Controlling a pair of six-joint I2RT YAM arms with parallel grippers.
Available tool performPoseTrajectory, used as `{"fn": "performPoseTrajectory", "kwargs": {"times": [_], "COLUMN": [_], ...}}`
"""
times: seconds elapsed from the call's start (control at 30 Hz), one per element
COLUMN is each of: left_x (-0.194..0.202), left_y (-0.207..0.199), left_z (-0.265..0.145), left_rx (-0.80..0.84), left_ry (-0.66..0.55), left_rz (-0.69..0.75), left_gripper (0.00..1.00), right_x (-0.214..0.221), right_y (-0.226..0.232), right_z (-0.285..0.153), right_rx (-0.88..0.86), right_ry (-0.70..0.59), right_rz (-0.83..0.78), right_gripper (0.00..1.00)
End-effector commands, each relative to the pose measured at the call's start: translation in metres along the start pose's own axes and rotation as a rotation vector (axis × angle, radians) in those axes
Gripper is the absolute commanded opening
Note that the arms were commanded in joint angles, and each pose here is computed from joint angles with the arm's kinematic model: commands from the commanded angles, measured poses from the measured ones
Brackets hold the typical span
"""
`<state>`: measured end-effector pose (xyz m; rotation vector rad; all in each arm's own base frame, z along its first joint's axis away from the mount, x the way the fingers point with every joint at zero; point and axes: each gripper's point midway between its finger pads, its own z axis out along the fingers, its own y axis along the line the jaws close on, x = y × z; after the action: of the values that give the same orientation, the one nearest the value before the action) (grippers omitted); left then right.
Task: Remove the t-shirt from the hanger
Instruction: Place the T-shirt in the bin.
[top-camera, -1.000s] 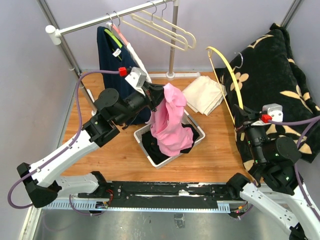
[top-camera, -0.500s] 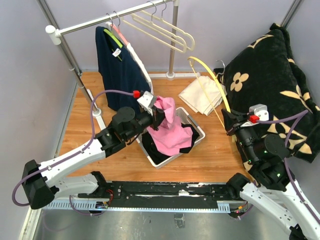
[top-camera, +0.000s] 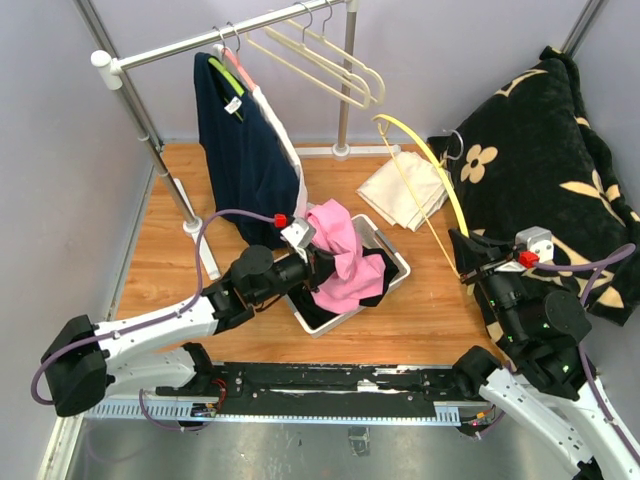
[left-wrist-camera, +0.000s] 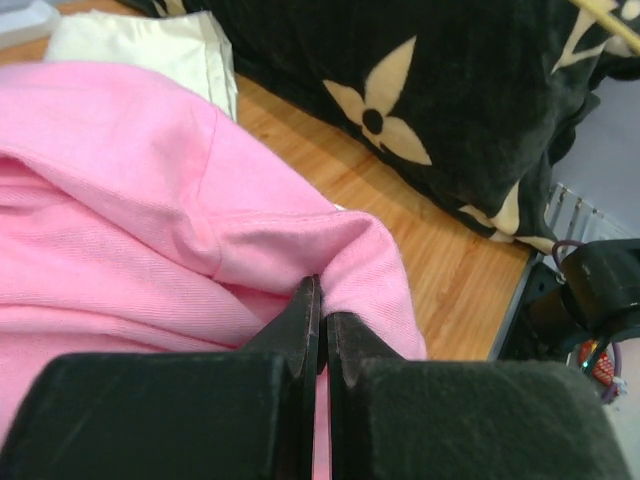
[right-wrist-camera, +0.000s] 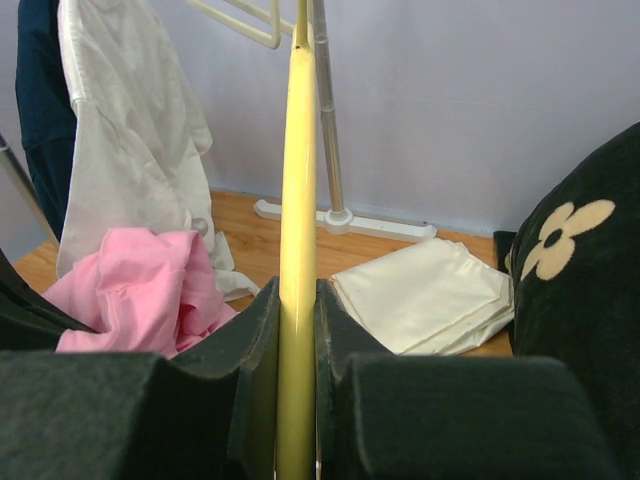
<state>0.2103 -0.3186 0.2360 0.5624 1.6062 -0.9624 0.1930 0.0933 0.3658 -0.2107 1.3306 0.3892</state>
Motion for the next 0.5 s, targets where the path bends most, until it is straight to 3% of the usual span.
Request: {"fn": "performPoseTrajectory", "kwargs": {"times": [0.0, 0.47], "left_x": [0.012, 0.108], "left_y": [-0.003, 0.027], "left_z": [0.007, 0.012], "left_rx": [0.012, -0.090], "left_ry": [-0.015, 0.142], "left_rz": [-0.021, -0.086], "left_gripper": [0.00, 0.00], "right_x": [-0.016, -0.011], "right_y": [0.009, 0.015], "right_z": [-0.002, -0.001], "right_rx": [-0.044, -0.075], "right_ry": [-0.057, -0.045], "right_rz": [0.044, 0.041], "right_gripper": [0.01, 0.01]}}
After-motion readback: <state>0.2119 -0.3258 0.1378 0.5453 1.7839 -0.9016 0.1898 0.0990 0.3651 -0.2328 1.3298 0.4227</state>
